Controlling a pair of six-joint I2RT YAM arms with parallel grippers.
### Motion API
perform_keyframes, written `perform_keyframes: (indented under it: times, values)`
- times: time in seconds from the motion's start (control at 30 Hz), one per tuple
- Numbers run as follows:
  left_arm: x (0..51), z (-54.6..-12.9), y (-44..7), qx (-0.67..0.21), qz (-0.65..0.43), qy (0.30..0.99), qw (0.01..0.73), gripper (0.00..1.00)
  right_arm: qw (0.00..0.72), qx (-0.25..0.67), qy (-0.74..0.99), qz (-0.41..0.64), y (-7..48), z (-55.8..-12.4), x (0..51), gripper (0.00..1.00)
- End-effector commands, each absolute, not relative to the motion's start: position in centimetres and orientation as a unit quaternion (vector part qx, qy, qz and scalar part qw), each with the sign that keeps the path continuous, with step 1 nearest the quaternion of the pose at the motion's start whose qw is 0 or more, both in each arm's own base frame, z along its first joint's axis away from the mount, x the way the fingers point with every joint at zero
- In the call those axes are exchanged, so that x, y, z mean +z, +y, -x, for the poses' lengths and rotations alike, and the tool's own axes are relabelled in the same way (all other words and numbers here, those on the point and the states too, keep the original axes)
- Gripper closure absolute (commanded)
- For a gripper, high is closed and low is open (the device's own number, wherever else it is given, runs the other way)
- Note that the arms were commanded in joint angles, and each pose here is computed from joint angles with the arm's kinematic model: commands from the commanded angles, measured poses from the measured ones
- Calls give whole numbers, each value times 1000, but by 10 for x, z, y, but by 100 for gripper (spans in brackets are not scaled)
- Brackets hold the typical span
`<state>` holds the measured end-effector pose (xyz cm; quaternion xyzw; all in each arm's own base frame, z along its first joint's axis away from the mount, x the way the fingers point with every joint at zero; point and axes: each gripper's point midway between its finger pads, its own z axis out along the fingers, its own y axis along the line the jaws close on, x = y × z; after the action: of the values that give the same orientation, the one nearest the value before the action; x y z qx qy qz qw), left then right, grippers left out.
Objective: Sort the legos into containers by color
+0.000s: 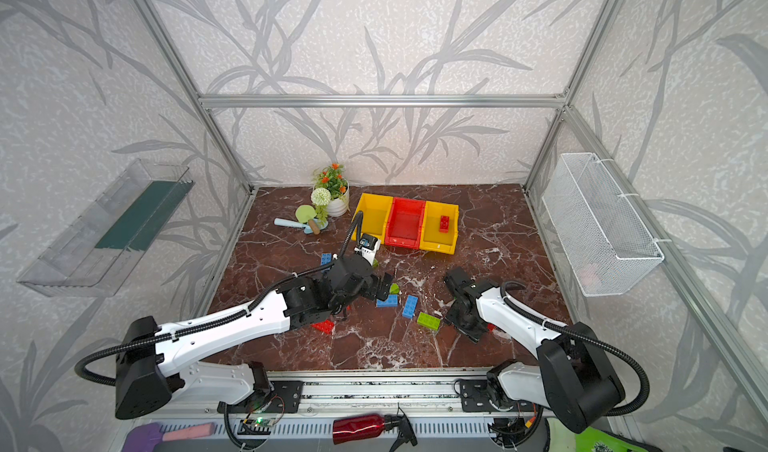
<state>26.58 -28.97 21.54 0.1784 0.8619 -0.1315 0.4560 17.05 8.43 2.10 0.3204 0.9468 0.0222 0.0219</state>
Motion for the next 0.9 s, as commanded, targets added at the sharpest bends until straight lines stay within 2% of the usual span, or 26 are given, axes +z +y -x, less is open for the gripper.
perform_keyframes:
  times: [0.0,0.13,0.37,0.6,0.87]
  values:
    - [219,-273,-284,-120,-175,861,463,1,35,15,954,-297,84,-179,43,55]
    - [208,-283,-282,-136,-163,870,446,1,81,34,963,-256,94,-210,79,56]
    - [195,-306,-278,-140,-146,881,427,1,154,38,969,-189,119,-295,128,57]
    - [210,-326,-282,-128,-171,874,437,1,146,43,975,-160,132,-381,133,57]
    - [224,-344,-274,-126,-172,870,444,1,115,31,981,-151,133,-444,104,57]
